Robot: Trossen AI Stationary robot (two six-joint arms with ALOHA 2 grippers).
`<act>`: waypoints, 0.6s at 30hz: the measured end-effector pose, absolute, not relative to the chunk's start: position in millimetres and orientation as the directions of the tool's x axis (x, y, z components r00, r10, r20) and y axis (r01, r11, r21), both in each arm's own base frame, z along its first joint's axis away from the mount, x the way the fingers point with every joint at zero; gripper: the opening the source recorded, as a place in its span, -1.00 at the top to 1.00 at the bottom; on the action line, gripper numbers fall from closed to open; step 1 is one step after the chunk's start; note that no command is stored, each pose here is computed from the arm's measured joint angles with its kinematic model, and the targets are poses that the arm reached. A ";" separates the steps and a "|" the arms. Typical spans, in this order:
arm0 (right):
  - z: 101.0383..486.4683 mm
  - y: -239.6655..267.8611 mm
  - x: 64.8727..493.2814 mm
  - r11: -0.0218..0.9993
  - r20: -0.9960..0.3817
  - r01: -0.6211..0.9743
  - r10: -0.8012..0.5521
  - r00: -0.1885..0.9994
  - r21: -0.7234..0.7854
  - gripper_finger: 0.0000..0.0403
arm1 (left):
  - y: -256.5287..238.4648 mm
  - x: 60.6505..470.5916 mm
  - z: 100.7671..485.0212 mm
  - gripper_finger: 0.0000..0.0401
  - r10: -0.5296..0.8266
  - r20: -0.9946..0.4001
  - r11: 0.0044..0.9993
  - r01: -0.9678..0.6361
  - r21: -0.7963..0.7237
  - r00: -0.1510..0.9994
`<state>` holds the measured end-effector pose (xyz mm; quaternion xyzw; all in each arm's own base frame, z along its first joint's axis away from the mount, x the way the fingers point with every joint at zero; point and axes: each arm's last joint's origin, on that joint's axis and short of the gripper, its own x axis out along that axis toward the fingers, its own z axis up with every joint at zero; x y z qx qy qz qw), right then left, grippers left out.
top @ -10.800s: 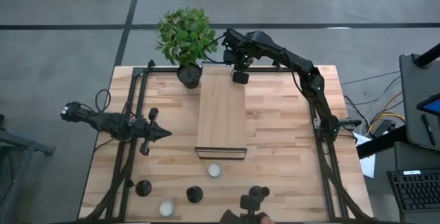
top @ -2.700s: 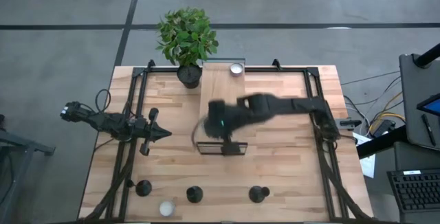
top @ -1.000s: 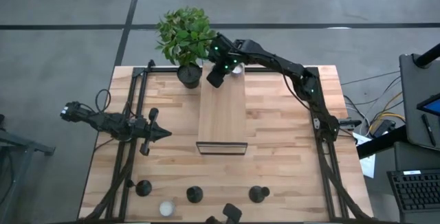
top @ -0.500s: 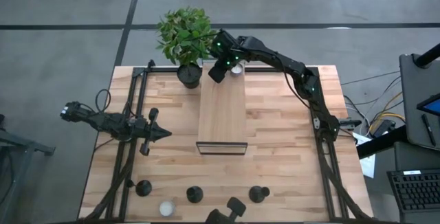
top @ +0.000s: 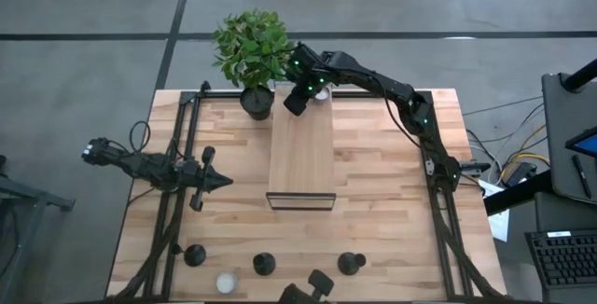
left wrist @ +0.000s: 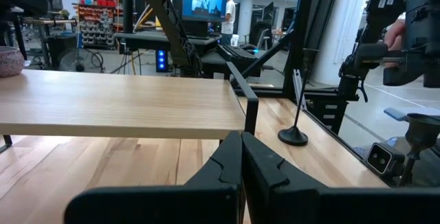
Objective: Pick & Place candle stick holders
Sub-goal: Put the top white candle on the shelf, then put the right black candle holder on the shelf
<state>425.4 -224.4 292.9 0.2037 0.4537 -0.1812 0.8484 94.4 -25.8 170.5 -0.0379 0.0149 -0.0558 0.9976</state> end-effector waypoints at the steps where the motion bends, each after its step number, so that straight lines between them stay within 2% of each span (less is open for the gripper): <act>1: 292.9 -224.4 425.5 0.852 -0.843 0.492 -0.123 0.523 0.181 0.92 | -25.8 94.4 170.5 1.00 -0.113 -0.026 0.991 0.110 -0.077 0.993; 11: 296.3 -224.6 426.1 0.847 -0.835 0.498 -0.131 0.535 0.186 0.59 | -25.9 94.4 170.6 1.00 -0.113 -0.025 0.991 0.110 -0.077 0.993; 18: 307.7 -219.6 423.4 0.846 -0.821 0.497 -0.138 0.554 0.192 0.50 | -25.8 94.4 170.6 1.00 -0.113 -0.025 0.991 0.110 -0.077 0.993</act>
